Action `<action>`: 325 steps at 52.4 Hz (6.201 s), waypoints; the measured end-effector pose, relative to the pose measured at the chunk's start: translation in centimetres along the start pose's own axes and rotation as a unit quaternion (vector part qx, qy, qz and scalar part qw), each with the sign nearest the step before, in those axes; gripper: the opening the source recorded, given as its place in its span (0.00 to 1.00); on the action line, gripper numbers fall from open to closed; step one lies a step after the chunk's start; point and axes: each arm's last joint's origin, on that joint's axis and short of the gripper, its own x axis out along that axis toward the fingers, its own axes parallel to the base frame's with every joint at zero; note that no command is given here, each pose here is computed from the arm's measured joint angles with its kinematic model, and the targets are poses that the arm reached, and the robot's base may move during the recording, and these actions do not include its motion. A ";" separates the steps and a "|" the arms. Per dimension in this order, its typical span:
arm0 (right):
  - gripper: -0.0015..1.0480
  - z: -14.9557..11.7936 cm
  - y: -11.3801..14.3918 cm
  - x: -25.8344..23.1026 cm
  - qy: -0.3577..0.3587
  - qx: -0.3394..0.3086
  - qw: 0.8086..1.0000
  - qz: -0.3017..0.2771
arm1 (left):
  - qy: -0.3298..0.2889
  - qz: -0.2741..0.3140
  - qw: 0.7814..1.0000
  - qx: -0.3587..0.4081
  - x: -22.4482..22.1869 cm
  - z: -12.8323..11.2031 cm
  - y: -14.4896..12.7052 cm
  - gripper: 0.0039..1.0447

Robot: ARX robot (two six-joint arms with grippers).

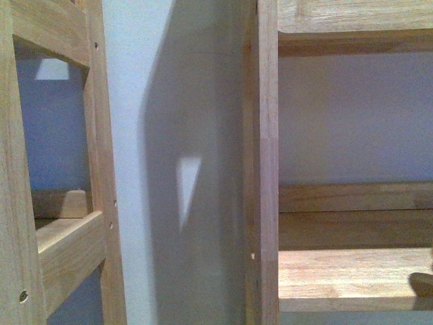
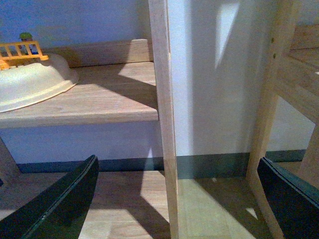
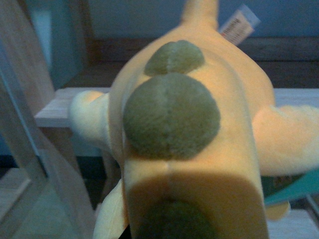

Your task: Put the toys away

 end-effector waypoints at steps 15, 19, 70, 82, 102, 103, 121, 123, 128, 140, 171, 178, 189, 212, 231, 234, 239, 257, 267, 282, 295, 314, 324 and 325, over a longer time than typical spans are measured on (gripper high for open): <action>0.07 9.4 3.0 -0.4 -0.092 -0.016 0.994 0.048 | 0.000 0.000 1.000 0.000 0.0 0.0 0.0 0.94; 0.07 12.6 4.1 -0.3 -0.109 -0.025 0.991 0.080 | 0.000 0.000 1.000 0.000 0.0 0.0 0.0 0.94; 0.07 31.3 -0.9 9.4 -0.198 -0.029 0.979 0.044 | 0.000 0.000 1.000 0.000 0.0 0.0 0.0 0.94; 0.07 32.2 0.0 13.4 -0.177 0.023 0.981 0.074 | 0.000 0.000 1.000 0.000 0.0 0.0 0.0 0.94; 0.07 32.6 3.7 19.6 -0.116 0.116 0.980 0.113 | 0.000 0.000 1.000 0.000 0.0 0.0 0.0 0.94; 0.07 32.6 3.9 19.9 -0.111 0.122 0.979 0.116 | 0.000 0.000 1.000 0.000 0.0 0.0 0.0 0.94; 0.07 31.3 6.9 23.1 -0.049 0.249 0.954 0.162 | 0.000 0.000 1.000 0.000 0.0 0.0 0.0 0.94; 0.07 31.2 6.9 23.1 -0.046 0.254 0.952 0.163 | 0.000 0.000 1.000 0.000 0.0 0.0 0.0 0.94; 0.07 31.1 6.9 23.2 -0.040 0.267 0.948 0.168 | 0.000 0.000 1.000 0.000 0.0 0.0 0.0 0.94; 0.07 30.9 6.6 23.8 -0.034 0.287 0.944 0.162 | 0.000 0.000 1.000 0.000 0.0 0.0 0.0 0.94; 0.75 31.3 4.9 23.4 -0.056 0.287 0.946 0.140 | 0.000 0.000 1.000 0.000 0.0 0.0 0.0 0.94; 0.91 31.9 4.2 22.4 -0.073 0.288 0.946 0.126 | 0.000 0.000 1.000 0.000 0.0 0.0 0.0 0.94; 0.94 33.5 3.0 18.5 -0.119 0.292 0.943 0.105 | 0.000 0.000 1.000 0.000 0.0 0.0 0.0 0.94; 0.94 28.8 3.6 7.6 -0.167 0.141 0.970 0.102 | 0.000 0.000 1.000 0.000 0.0 0.0 0.0 0.94; 0.94 12.0 0.0 0.2 -0.098 0.085 0.991 0.017 | 0.000 0.000 1.000 0.000 0.0 0.0 0.0 0.94; 0.94 10.5 -0.2 -0.1 -0.095 0.081 0.992 0.008 | 0.000 0.000 1.000 0.000 0.0 0.0 0.0 0.94; 0.94 7.9 -0.2 -0.3 -0.086 0.072 0.994 0.000 | 0.000 0.000 1.000 0.000 0.0 0.0 0.0 0.94; 0.51 3.0 -1.1 -0.2 0.008 0.009 0.999 0.033 | 0.000 0.000 1.000 0.000 0.0 0.0 0.0 0.94; 0.20 1.0 -1.1 -0.2 0.009 0.005 0.999 0.032 | 0.000 0.000 1.000 0.000 0.0 0.0 0.0 0.94; 0.03 -0.7 -1.1 -0.2 0.010 0.002 0.999 0.032 | 0.000 0.000 1.000 0.000 0.0 0.0 0.0 0.94; 0.03 -1.6 -1.2 -0.3 0.010 0.002 0.999 0.032 | 0.000 0.000 1.000 0.000 0.0 0.0 0.0 0.94; 0.03 -2.8 -1.2 -0.3 0.007 0.002 0.999 0.032 | 0.000 0.000 1.000 0.000 0.0 0.0 0.0 0.94; 0.03 -3.3 -1.2 -0.4 0.004 0.002 0.999 0.032 | 0.000 0.000 1.000 0.000 0.0 0.0 0.0 0.94; 0.03 -3.3 -1.2 -0.4 0.004 0.002 0.999 0.032 | 0.000 0.000 1.000 0.000 0.0 0.0 0.0 0.94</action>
